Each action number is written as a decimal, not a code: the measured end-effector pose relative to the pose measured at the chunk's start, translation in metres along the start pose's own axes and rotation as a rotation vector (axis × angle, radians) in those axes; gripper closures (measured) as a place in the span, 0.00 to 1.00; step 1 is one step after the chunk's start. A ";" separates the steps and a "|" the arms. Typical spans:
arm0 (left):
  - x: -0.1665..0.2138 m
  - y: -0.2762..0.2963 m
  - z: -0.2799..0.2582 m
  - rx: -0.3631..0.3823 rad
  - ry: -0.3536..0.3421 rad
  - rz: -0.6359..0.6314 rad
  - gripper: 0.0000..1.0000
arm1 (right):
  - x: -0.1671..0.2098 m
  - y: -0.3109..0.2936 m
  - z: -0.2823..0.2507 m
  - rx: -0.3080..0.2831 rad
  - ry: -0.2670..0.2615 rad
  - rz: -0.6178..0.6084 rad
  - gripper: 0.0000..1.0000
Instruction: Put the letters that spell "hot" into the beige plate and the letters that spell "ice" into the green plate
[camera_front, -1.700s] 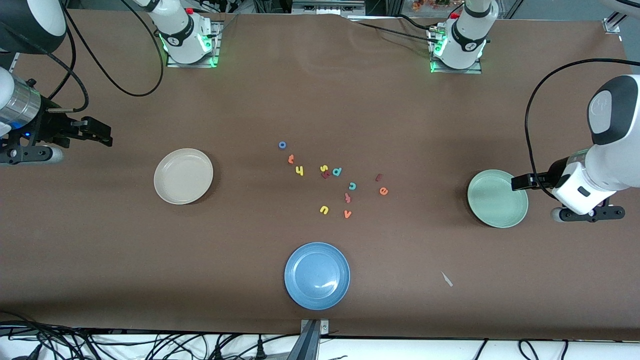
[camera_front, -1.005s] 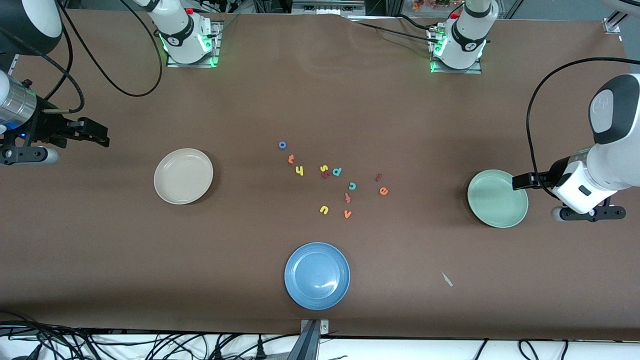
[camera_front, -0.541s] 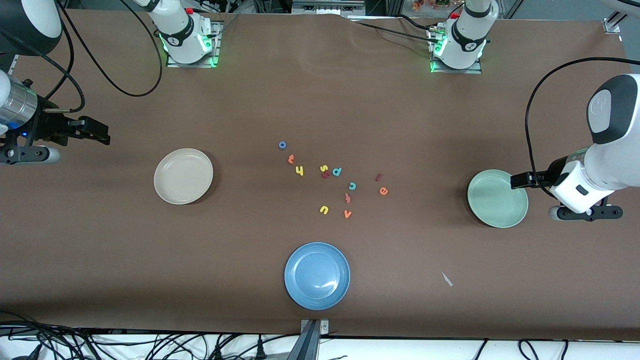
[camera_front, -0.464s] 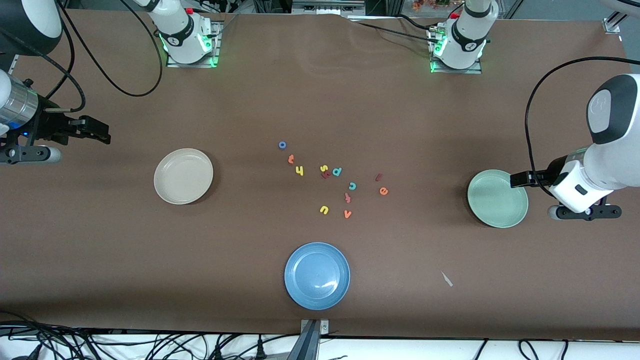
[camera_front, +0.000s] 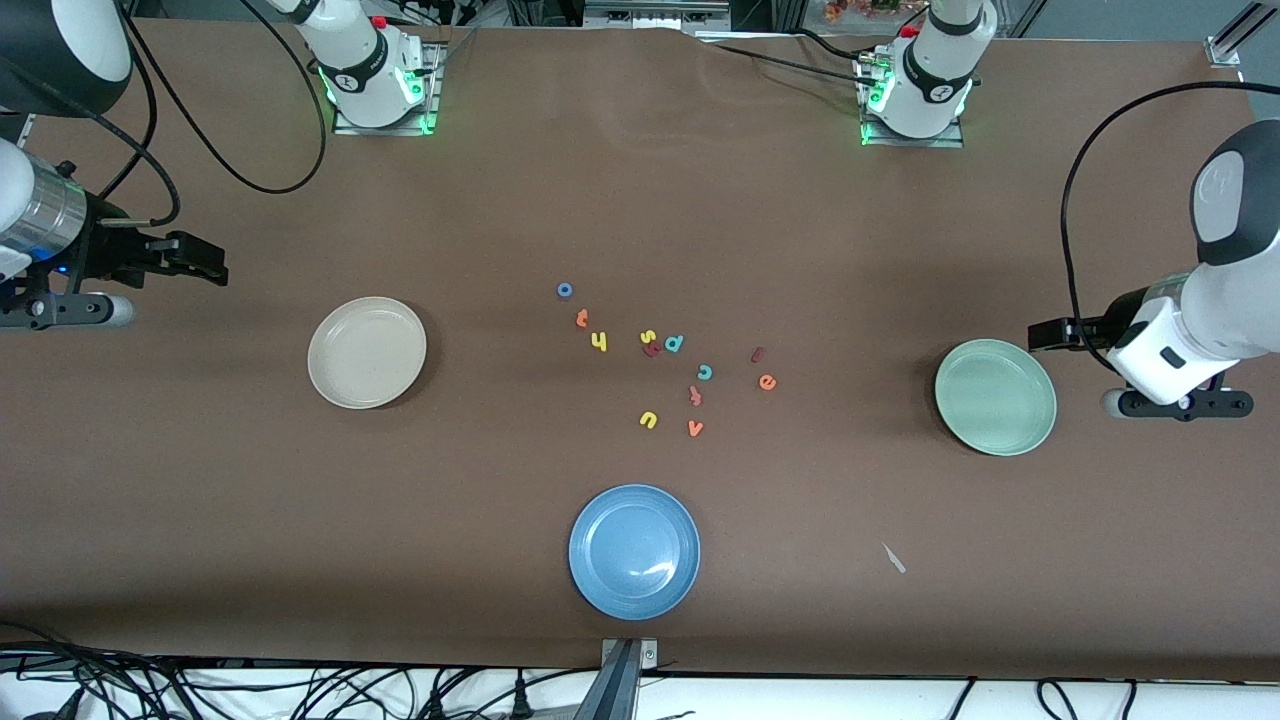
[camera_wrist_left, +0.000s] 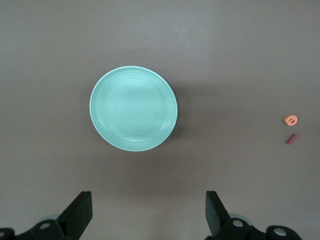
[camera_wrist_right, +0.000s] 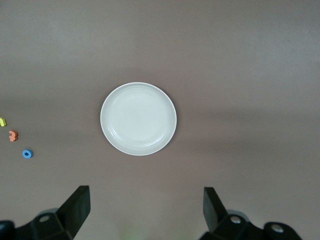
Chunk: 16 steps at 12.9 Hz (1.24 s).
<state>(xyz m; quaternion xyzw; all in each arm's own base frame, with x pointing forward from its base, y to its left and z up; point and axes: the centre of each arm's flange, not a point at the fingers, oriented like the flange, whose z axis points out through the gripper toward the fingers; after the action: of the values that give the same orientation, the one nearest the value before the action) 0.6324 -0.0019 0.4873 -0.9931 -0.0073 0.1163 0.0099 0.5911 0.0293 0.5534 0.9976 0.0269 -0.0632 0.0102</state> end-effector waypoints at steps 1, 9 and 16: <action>-0.004 -0.001 -0.003 0.001 -0.009 0.003 0.00 | 0.001 -0.002 0.001 0.000 -0.002 -0.003 0.00; -0.007 -0.009 -0.007 0.001 -0.011 0.025 0.00 | 0.002 -0.008 0.005 -0.001 -0.009 -0.013 0.00; -0.007 -0.009 -0.007 0.001 -0.011 0.026 0.00 | 0.002 -0.008 0.005 -0.001 -0.010 -0.014 0.00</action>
<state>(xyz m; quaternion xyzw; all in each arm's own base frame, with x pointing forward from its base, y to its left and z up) 0.6266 0.0068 0.4957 -0.9925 0.0058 0.1218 0.0088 0.5922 0.0377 0.5477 0.9970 0.0340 -0.0681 0.0104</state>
